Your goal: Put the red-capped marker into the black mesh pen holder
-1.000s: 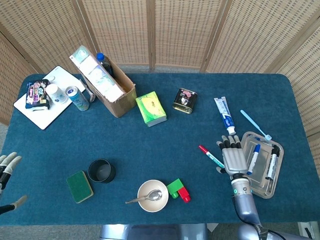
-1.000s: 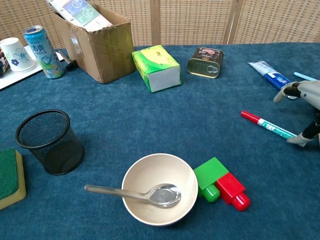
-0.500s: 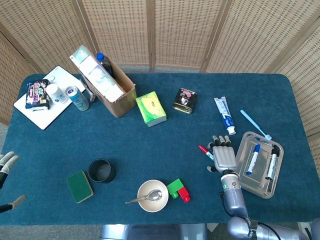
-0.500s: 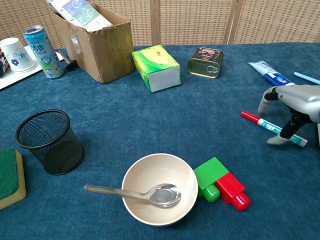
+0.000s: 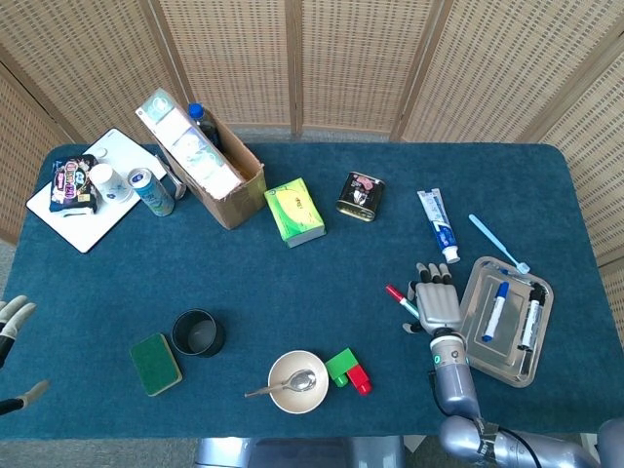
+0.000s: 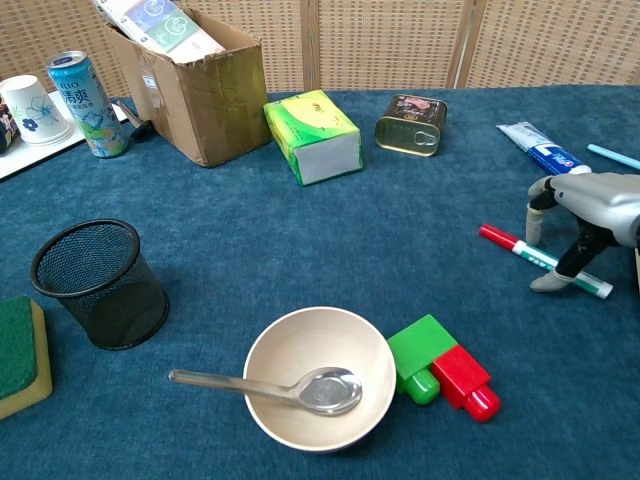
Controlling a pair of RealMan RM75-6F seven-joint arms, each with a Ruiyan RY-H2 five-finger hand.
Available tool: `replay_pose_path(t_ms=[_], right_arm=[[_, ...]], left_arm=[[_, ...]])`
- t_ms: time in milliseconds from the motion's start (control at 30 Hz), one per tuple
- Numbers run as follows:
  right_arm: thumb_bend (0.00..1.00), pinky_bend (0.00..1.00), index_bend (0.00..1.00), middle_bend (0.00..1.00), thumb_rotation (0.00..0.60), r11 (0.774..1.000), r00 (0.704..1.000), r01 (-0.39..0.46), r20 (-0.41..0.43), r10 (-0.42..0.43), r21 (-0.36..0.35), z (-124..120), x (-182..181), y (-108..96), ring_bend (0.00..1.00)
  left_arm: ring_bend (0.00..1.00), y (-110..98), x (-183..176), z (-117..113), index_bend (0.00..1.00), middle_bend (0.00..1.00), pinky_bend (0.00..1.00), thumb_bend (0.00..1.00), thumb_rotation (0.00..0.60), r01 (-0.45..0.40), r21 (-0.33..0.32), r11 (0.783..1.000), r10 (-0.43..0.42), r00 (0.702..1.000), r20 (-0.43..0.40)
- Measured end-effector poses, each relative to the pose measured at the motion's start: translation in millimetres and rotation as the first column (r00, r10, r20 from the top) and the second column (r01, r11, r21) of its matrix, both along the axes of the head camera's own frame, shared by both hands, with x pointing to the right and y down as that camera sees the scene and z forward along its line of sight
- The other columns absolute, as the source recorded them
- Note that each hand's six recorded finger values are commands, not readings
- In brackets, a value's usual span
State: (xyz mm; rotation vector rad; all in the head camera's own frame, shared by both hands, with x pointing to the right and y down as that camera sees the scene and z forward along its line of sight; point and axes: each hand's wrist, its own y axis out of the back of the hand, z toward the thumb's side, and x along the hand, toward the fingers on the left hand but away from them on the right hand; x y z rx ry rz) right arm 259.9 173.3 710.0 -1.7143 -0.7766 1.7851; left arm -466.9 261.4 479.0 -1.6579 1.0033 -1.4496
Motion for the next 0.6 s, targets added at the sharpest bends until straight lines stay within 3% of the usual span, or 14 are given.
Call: replay_pose_path(t_ms=[267,600], right_arm=[[0.39,0.02,0.51,0.0,0.6,1.0,1.0,0.021,-0.011,-0.021,0.005,1.0,3.4,-1.6,0.0],[0.41,0.02,0.54,0.01,0.6,0.999,0.999,0.041,-0.019,-0.041,0.012,1.4,2.6,-0.8,0.0]], left_arm=[[0.0,-0.1,1.1,1.3,0.0,0.0,0.12,0.06,0.6,-0.003,-0.004,1.0,0.003,1.0,0.001],[0.0,0.2,1.6,1.5,0.0,0.0,0.12,0.06,0.6,-0.004,-0.007,1.0,0.004,1.0,0.0]])
